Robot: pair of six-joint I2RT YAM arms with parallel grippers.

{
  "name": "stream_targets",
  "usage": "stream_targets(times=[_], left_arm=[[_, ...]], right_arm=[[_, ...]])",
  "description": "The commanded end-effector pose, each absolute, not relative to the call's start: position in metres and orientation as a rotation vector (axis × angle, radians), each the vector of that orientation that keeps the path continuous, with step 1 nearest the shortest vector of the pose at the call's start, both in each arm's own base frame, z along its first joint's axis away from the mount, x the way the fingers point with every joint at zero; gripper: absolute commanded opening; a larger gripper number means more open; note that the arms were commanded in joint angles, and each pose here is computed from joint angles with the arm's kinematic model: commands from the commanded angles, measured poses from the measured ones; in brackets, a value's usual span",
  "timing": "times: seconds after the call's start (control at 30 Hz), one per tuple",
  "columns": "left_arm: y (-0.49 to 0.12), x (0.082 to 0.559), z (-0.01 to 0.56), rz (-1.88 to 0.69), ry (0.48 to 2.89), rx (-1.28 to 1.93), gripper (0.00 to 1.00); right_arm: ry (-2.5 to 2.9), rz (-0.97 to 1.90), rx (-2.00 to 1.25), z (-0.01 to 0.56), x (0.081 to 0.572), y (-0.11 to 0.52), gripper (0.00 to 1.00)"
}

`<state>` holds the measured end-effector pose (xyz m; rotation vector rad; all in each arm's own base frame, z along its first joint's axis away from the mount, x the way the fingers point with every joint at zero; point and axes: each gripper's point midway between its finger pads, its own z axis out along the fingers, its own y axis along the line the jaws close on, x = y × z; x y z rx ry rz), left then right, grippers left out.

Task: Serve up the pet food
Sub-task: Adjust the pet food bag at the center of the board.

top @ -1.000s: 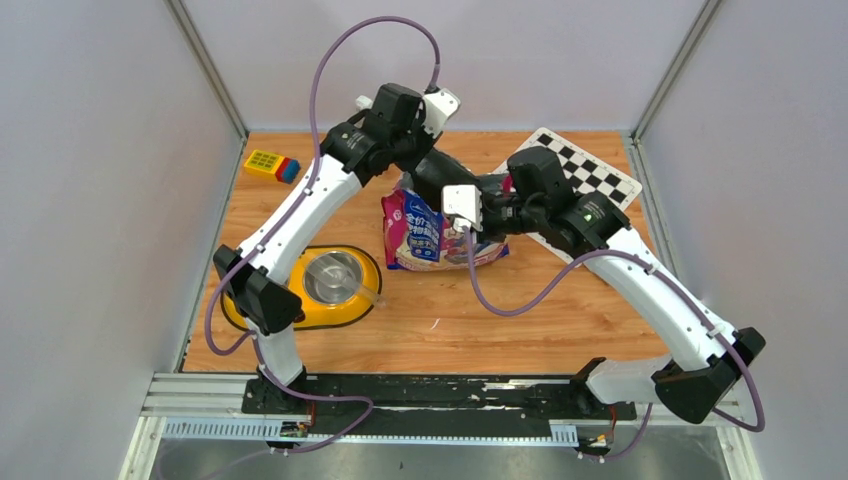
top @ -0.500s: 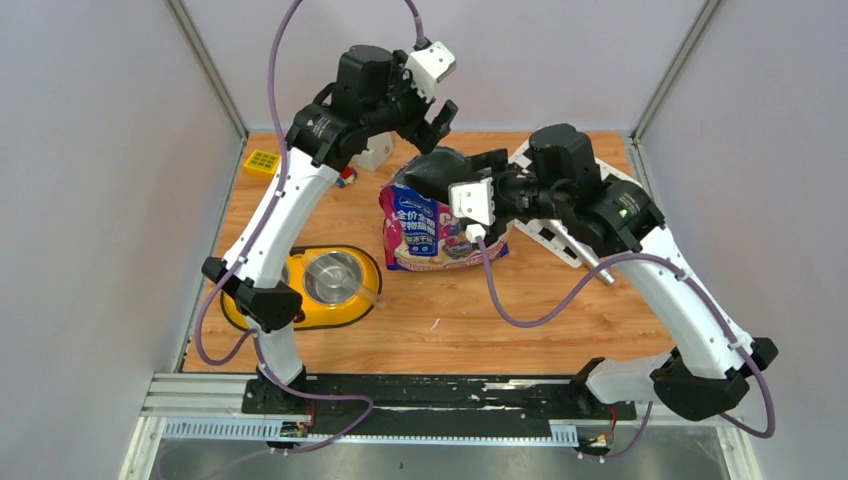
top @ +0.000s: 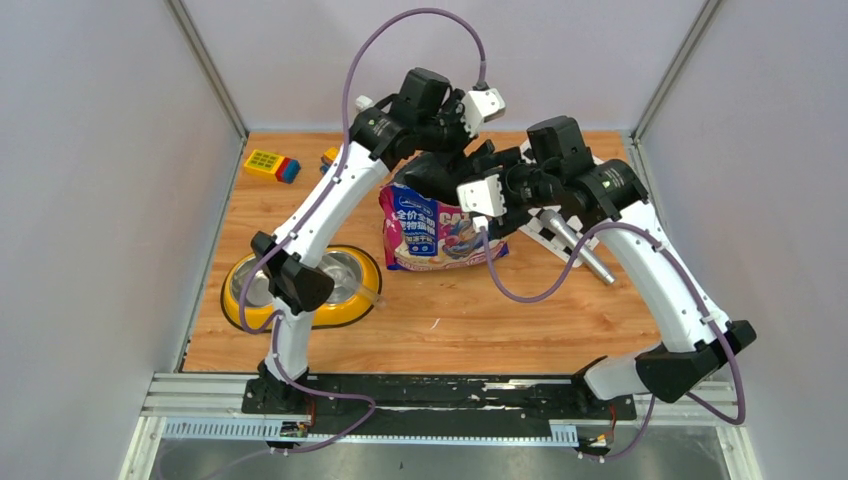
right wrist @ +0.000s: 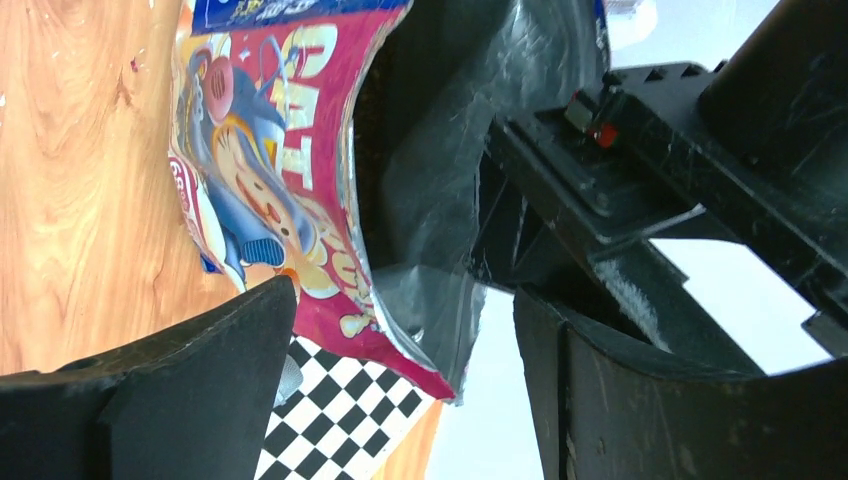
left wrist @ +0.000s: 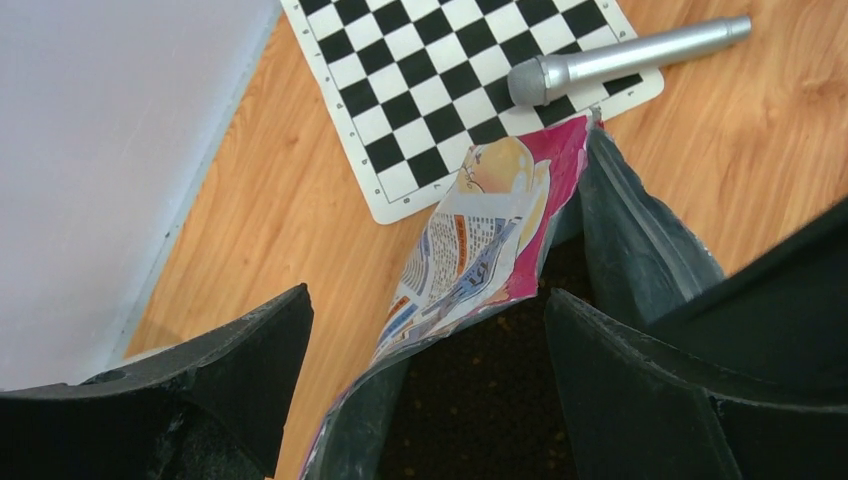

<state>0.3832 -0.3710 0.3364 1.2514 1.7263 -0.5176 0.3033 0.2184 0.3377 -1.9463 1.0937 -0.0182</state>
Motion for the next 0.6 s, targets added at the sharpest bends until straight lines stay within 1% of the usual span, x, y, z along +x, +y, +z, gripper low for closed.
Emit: stream_targets(times=[0.0, 0.07, 0.1, 0.13, 0.17, 0.2, 0.23, 0.27, 0.33, 0.43, 0.47, 0.57], left_arm=[[-0.376, 0.372, 0.345, -0.518, 1.659, 1.328, 0.93], [-0.377, 0.374, 0.340, -0.511, 1.665, 1.336, 0.90], [-0.377, 0.375, 0.339, -0.509, 1.667, 1.338, 0.86], [-0.377, 0.375, 0.339, -0.506, 1.665, 1.342, 0.81], [-0.378, 0.376, 0.337, -0.504, 1.666, 1.344, 0.79], [-0.378, 0.376, 0.337, -0.500, 1.665, 1.347, 0.73], [-0.379, 0.376, 0.335, -0.498, 1.664, 1.353, 0.70], [-0.378, 0.377, 0.335, -0.491, 1.665, 1.353, 0.63], [-0.379, 0.377, 0.331, -0.484, 1.669, 1.362, 0.55], [-0.381, 0.377, 0.325, -0.472, 1.673, 1.381, 0.50], [-0.382, 0.377, 0.324, -0.469, 1.674, 1.383, 0.48], [-0.384, 0.380, 0.322, -0.449, 1.674, 1.382, 0.43]], right_arm=[[1.028, 0.005, -1.964, 0.335, 0.305, 0.217, 0.81], [1.032, 0.038, -1.996, 0.319, 0.301, 0.218, 0.81], [1.030, 0.054, -2.006, 0.314, 0.299, 0.218, 0.80], [1.028, 0.070, -2.013, 0.310, 0.297, 0.220, 0.80], [1.025, 0.088, -2.016, 0.307, 0.296, 0.221, 0.79], [1.028, 0.106, -2.016, 0.304, 0.295, 0.223, 0.78], [1.027, 0.121, -2.014, 0.303, 0.294, 0.224, 0.76], [1.025, 0.137, -2.012, 0.302, 0.293, 0.226, 0.74], [1.027, 0.161, -2.001, 0.302, 0.291, 0.229, 0.66], [1.012, 0.167, -1.980, 0.309, 0.289, 0.231, 0.47], [1.003, 0.165, -1.974, 0.312, 0.288, 0.231, 0.42], [0.989, 0.165, -1.960, 0.319, 0.285, 0.232, 0.32]])
